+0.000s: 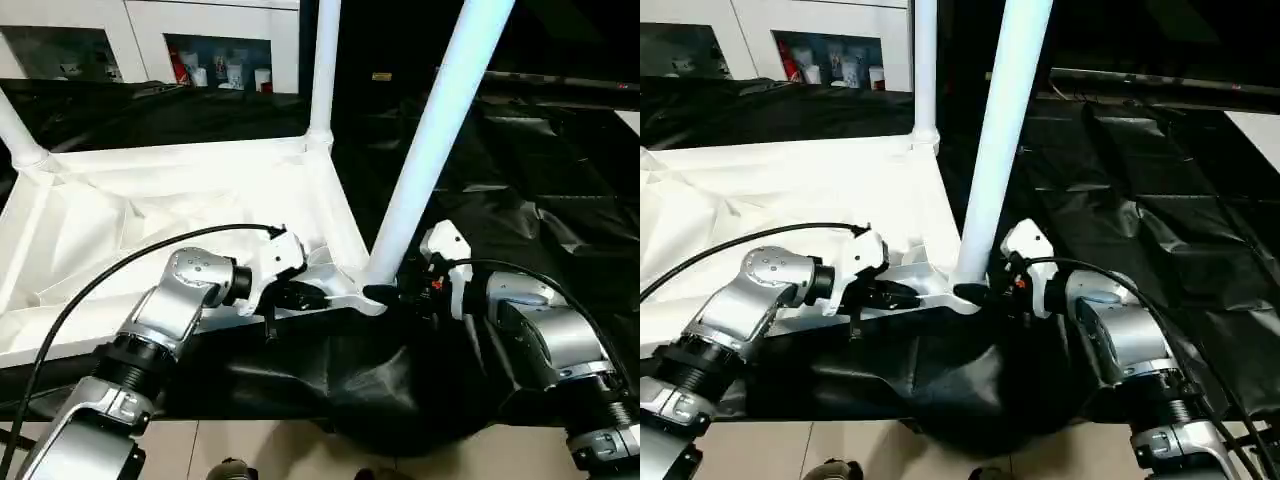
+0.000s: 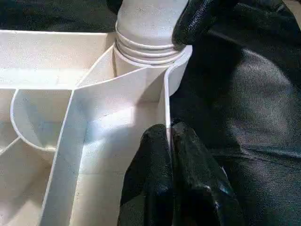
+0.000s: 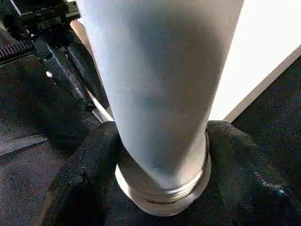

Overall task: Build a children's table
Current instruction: Rotate leg to tighten

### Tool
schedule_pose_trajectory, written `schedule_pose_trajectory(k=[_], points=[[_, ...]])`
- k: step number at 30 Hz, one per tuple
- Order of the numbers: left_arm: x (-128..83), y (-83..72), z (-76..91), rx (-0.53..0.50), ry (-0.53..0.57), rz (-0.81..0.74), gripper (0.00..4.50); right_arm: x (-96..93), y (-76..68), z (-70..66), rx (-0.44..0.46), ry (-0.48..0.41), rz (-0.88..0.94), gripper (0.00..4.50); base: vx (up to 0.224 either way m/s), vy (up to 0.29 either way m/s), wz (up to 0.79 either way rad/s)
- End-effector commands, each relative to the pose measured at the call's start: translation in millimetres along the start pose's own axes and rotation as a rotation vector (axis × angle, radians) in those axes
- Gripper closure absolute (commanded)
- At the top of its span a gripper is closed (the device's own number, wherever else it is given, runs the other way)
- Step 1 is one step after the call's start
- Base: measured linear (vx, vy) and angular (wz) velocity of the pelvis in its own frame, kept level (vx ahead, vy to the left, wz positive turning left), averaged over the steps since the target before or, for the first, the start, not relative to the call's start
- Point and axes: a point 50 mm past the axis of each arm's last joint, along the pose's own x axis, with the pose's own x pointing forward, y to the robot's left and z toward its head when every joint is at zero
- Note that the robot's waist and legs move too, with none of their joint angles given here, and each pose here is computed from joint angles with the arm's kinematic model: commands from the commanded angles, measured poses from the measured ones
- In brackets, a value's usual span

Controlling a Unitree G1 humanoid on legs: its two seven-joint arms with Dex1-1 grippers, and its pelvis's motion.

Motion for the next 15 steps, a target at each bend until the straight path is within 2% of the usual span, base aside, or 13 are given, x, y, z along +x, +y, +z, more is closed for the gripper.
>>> schedule_pose_trajectory(k=[1,3,6,7,10,13,15], points=[[3.0,-1.8,-5.9,-0.045,-0.011,0.016,4.5,-1.1,-0.3,-3.8,0.025,-0.01,-0.027,1.91,0.0,0.0,0.0],[10.5,6.4,-3.8,-0.07,-0.007,0.117,4.5,2.9,-11.7,-12.2,0.079,-0.01,-0.184,1.91,0.0,0.0,0.0],[15.2,10.4,-2.8,-0.088,-0.001,0.163,4.5,6.2,-16.7,-18.2,0.113,0.002,-0.271,1.91,0.0,0.0,0.0],[24.1,16.5,-1.2,-0.104,0.017,0.241,4.5,13.2,-20.6,-26.4,0.193,0.013,-0.394,1.91,0.0,0.0,0.0],[43.8,24.9,6.6,-0.154,0.025,0.372,4.5,29.0,-22.7,-33.7,0.309,0.016,-0.593,1.91,0.0,0.0,0.0],[57.8,26.1,13.4,-0.174,0.031,0.414,4.5,42.2,-20.7,-30.9,0.346,0.001,-0.658,1.91,0.0,0.0,0.0],[76.6,24.0,25.4,-0.16,0.036,0.425,4.5,65.1,-14.1,-17.7,0.34,-0.035,-0.678,1.91,0.0,0.0,0.0]])
